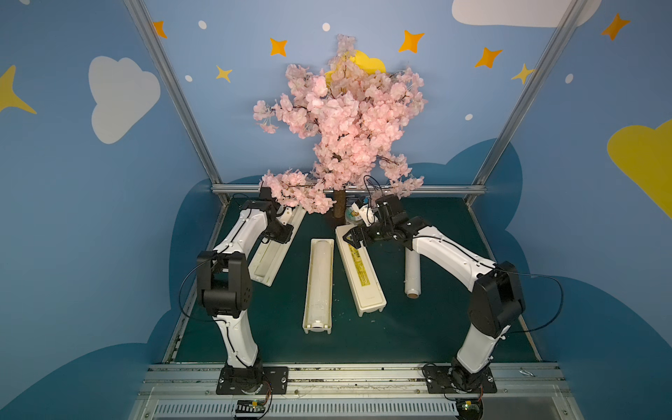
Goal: Put plastic wrap rolls into dispensers
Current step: Pick up the lid from the center of the board.
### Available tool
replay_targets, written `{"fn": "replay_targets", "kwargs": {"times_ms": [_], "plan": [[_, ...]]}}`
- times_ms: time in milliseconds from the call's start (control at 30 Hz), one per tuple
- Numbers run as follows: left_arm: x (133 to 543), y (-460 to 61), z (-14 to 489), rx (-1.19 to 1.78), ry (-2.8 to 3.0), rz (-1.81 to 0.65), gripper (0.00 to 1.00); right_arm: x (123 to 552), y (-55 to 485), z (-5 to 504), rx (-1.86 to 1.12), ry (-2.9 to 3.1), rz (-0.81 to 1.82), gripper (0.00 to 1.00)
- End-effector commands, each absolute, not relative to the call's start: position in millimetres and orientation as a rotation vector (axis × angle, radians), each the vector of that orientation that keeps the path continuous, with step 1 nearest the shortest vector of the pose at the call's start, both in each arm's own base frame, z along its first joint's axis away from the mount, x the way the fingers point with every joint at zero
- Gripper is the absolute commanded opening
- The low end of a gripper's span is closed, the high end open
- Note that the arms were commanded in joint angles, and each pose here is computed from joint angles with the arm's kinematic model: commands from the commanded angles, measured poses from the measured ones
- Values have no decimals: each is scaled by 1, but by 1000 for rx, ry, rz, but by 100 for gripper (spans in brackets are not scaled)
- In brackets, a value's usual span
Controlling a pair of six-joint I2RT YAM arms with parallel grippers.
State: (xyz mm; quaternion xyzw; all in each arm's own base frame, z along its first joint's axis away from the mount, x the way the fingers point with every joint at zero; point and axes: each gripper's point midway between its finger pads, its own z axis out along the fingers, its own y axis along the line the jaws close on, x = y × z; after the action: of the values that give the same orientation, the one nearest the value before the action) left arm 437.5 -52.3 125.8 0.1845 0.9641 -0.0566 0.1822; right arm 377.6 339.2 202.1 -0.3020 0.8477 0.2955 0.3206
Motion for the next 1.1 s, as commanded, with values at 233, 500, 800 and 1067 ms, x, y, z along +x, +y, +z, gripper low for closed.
{"fn": "replay_targets", "kwargs": {"times_ms": [233, 500, 800, 1067], "plan": [[419, -39, 159, 557, 2543, 77, 3, 371, 361, 219, -815, 2103, 988, 93], [402, -49, 159, 793, 2305, 371, 3, 375, 389, 252, -899, 1918, 1163, 93], [402, -44, 171, 876, 2092, 650, 3, 394, 404, 263, -1010, 1753, 1127, 93], [399, -78, 189, 990, 1867, 707, 3, 411, 410, 262, -1047, 1717, 1172, 93]]}}
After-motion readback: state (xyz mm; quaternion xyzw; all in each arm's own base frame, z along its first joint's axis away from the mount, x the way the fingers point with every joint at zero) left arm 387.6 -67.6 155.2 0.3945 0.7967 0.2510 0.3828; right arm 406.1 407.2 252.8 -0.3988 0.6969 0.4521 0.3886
